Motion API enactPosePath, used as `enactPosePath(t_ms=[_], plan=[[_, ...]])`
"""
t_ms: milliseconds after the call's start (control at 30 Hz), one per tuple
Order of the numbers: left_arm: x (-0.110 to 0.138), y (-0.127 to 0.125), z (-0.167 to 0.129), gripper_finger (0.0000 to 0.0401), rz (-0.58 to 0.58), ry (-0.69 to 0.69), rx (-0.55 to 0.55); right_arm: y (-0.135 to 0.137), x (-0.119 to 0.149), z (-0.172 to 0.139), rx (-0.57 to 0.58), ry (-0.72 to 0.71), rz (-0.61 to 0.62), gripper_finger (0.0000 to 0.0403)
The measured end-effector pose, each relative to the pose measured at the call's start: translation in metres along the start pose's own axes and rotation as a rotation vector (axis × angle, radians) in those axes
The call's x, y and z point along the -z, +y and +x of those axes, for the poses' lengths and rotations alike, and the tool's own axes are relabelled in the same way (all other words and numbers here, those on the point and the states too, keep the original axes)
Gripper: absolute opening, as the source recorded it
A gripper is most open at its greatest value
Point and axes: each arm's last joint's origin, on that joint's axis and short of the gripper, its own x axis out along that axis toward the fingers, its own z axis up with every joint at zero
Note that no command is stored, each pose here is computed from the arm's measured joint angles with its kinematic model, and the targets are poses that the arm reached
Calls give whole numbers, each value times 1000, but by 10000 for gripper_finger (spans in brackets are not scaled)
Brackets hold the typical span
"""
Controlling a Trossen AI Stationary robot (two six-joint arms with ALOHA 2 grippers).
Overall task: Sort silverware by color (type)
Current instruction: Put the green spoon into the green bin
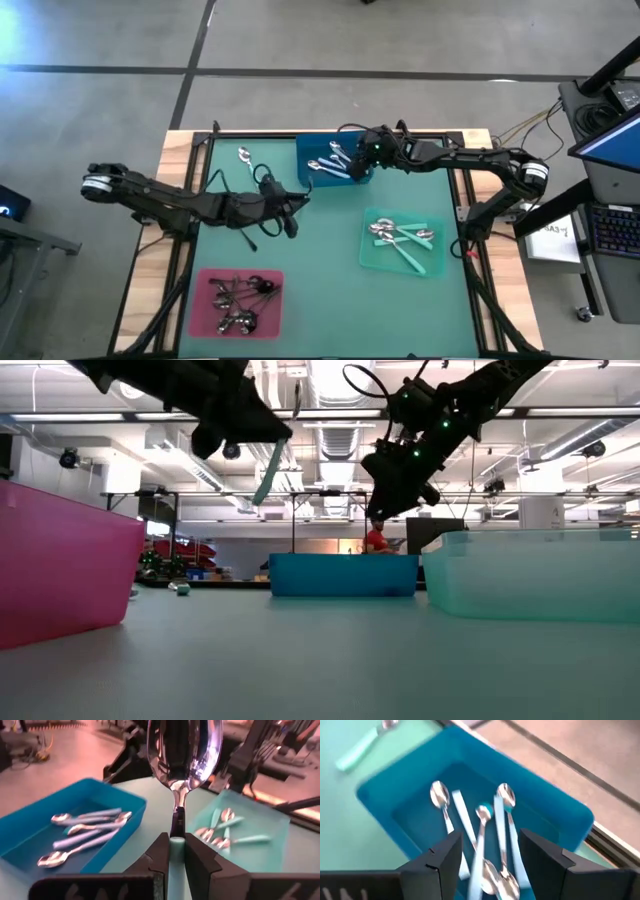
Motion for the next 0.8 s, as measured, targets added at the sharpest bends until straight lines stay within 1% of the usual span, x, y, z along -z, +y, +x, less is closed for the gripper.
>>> enactPosePath(t_ms=[133, 233, 367, 700, 800], plan=[[-5, -5, 3, 21, -2, -75, 23, 1, -6, 1, -14, -65, 59, 183], [-8, -6, 4, 21, 0, -120, 19, 1, -6, 1, -25, -59, 60, 183], [-10, -7, 6, 21, 6, -154, 5, 2, -7, 0, -60, -60, 132, 183], [-10, -7, 6, 21, 1, -166, -2, 3, -9, 0, -70, -78, 120, 183], [-12, -8, 6, 21, 9, -183, 2, 3, -8, 0, -78, -67, 134, 183]])
